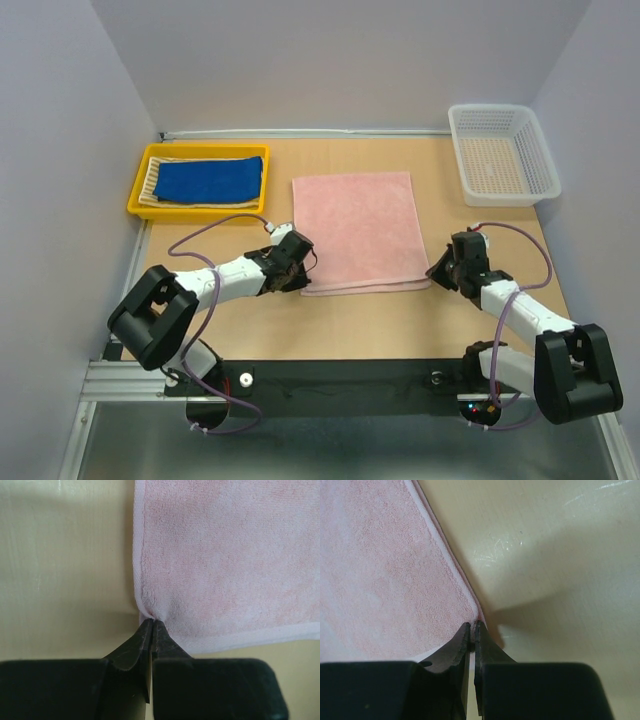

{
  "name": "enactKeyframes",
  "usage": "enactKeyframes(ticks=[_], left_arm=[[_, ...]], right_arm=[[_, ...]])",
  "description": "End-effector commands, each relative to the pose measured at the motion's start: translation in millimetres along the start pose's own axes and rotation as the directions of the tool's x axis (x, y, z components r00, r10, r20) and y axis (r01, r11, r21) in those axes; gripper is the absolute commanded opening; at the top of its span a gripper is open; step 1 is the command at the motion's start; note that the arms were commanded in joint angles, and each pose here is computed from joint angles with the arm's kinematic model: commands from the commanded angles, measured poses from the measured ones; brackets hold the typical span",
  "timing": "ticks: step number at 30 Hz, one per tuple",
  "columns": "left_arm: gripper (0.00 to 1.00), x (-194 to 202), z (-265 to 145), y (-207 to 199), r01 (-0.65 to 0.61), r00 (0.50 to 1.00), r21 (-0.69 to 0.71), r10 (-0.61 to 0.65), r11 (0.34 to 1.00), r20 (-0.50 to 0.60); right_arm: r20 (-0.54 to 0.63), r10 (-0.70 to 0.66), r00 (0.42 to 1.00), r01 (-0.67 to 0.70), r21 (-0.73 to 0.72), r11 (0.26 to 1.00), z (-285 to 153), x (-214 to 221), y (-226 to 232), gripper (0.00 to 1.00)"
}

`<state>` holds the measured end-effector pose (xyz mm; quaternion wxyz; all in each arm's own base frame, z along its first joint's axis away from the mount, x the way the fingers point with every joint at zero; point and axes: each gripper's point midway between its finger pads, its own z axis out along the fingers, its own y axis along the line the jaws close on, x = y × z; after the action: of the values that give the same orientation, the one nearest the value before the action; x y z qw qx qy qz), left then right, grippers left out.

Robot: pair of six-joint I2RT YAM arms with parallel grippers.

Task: Fold and stack the towels
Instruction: Fold the towel

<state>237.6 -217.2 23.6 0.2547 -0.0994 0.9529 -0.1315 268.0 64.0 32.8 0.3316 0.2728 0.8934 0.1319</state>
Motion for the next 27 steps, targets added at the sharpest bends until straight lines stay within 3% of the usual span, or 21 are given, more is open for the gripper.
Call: enactKeyframes(ticks=[1, 5, 9, 12, 14, 20, 27], left_arm=[[0.00, 2, -2, 7, -0.004, 1.000, -0.019, 0.004, 1.000, 0.014], [0.00, -18, -10, -2, -0.037, 0.998, -0.040, 0.040, 0.998, 0.054], [0.00, -60, -38, -13, -0.077, 0.986, -0.101, 0.090, 0.992, 0.137], [0.00, -93, -71, -36, -0.064, 0.973, -0.049, 0.073, 0.997, 0.218], [0.00, -94, -78, -39, -0.058, 0.973, -0.023, 0.062, 0.998, 0.222], [0.00, -53, -69, -30, -0.035, 0.991, 0.072, 0.025, 0.997, 0.132], [0.00, 12, -28, -1, -0.046, 0.998, 0.057, 0.048, 0.997, -0.027]], right_arm=[[0.035, 0.012, 0.999, -0.012, 0.012, 1.000, 4, -7, -2, 0.03], [0.072, 0.003, 0.997, -0.001, -0.028, 1.000, -1, -25, 14, 0.03], [0.172, -0.013, 0.985, 0.033, -0.117, 0.993, -27, -71, 53, 0.03], [0.208, -0.005, 0.978, 0.040, -0.165, 0.986, -49, -89, 71, 0.03], [0.213, 0.004, 0.977, 0.036, -0.181, 0.983, -57, -89, 73, 0.03], [0.148, 0.036, 0.988, -0.006, -0.200, 0.980, -60, -52, 52, 0.03], [0.030, 0.026, 0.999, -0.025, -0.042, 0.999, -26, 7, -7, 0.04]])
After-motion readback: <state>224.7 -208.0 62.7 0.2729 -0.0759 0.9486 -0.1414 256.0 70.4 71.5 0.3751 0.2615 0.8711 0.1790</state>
